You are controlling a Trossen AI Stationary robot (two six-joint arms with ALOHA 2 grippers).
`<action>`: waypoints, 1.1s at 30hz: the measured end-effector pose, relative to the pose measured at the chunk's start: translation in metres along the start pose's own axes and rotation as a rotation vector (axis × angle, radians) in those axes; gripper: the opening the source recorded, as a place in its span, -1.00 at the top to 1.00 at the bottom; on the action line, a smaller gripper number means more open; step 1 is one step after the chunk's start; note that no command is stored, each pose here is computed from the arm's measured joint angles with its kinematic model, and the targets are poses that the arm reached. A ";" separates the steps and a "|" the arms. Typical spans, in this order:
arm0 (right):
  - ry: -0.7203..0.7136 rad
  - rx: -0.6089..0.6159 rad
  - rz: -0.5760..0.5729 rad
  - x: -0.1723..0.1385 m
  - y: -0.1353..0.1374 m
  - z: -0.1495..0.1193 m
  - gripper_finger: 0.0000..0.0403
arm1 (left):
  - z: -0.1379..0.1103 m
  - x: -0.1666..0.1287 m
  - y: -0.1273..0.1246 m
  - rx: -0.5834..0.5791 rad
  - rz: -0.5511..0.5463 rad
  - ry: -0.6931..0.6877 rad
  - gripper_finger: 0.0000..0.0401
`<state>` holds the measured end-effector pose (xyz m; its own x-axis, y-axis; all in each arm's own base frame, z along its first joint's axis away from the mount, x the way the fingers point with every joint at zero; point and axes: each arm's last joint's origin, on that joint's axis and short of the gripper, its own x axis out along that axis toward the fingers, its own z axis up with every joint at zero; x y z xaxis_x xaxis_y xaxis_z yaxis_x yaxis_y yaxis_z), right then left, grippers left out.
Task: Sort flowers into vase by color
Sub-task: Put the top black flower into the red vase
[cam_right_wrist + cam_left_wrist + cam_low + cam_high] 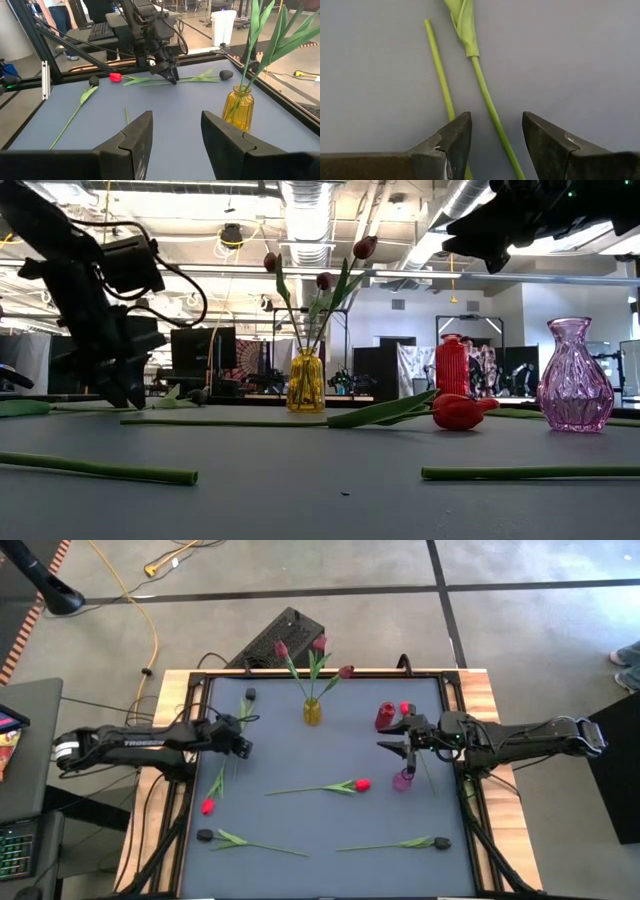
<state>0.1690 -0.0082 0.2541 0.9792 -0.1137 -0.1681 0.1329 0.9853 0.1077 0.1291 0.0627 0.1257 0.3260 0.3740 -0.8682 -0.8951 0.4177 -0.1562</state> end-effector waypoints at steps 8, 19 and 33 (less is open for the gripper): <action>0.001 0.000 0.000 0.000 0.000 0.000 0.04 | -0.008 0.004 0.002 0.028 -0.005 -0.002 0.30; 0.001 0.000 0.000 0.000 0.000 0.000 0.04 | -0.009 0.004 -0.007 0.083 -0.062 -0.035 0.97; 0.001 0.012 0.000 0.000 0.000 0.000 0.04 | 0.047 -0.037 -0.044 0.201 -0.154 -0.297 1.00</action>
<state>0.1690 -0.0082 0.2541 0.9791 -0.1133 -0.1690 0.1345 0.9836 0.1199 0.1709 0.0691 0.1871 0.5520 0.5058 -0.6629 -0.7611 0.6303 -0.1529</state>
